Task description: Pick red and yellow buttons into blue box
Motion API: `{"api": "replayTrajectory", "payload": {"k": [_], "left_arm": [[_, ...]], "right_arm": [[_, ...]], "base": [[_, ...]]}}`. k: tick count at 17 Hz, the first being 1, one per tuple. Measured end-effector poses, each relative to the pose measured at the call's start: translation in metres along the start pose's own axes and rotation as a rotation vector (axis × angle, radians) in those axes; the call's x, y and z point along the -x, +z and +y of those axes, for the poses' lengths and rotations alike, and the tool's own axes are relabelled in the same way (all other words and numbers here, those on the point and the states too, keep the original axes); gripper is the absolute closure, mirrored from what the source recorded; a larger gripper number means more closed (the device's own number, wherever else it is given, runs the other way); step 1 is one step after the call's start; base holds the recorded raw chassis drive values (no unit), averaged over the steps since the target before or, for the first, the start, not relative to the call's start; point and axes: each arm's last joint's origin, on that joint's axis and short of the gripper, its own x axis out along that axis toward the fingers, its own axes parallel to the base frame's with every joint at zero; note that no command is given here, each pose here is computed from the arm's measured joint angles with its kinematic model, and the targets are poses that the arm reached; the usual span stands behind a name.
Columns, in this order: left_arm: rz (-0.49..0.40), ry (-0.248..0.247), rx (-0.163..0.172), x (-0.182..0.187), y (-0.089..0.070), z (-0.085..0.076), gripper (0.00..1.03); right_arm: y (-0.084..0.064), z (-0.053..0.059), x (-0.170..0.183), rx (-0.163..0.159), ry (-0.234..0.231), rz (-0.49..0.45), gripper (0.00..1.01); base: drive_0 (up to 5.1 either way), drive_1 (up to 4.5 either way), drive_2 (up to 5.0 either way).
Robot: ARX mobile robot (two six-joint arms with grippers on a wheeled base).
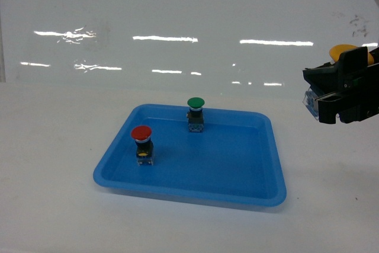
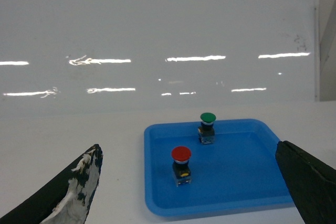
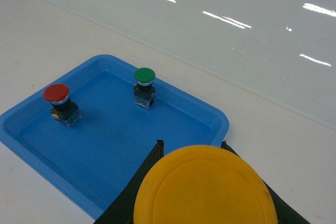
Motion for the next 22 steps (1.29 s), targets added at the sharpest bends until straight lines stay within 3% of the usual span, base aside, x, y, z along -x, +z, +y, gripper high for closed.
{"api": "replayTrajectory", "payload": {"k": [2, 3, 5, 8, 10, 12, 22], "left_arm": [[0.058, -0.058, -0.009, -0.019, -0.014, -0.009, 0.05], [0.084, -0.09, -0.038, -0.059, -0.026, -0.02, 0.05], [0.163, -0.058, -0.055, -0.074, -0.04, -0.016, 0.05], [0.114, -0.025, -0.064, -0.105, -0.032, -0.011, 0.05], [0.152, -0.006, -0.089, -0.125, -0.037, -0.005, 0.05], [0.163, 0.019, -0.115, -0.136, -0.032, -0.004, 0.05], [0.153, 0.019, -0.146, -0.142, -0.028, -0.005, 0.05]], "right_arm": [[0.0, 0.0, 0.0, 0.0, -0.001, 0.0, 0.73], [0.0, 0.0, 0.0, 0.0, -0.001, 0.0, 0.73], [0.0, 0.0, 0.0, 0.0, -0.001, 0.0, 0.73], [0.0, 0.0, 0.0, 0.0, 0.0, -0.002, 0.73], [0.0, 0.0, 0.0, 0.0, -0.001, -0.001, 0.73], [0.0, 0.0, 0.0, 0.0, -0.002, -0.001, 0.73], [0.0, 0.0, 0.0, 0.0, -0.001, -0.002, 0.74]], "base": [[0.0, 0.0, 0.0], [0.0, 0.0, 0.0], [0.0, 0.0, 0.0], [0.0, 0.0, 0.0], [0.0, 0.0, 0.0], [0.0, 0.0, 0.0], [0.0, 0.0, 0.0]]}}
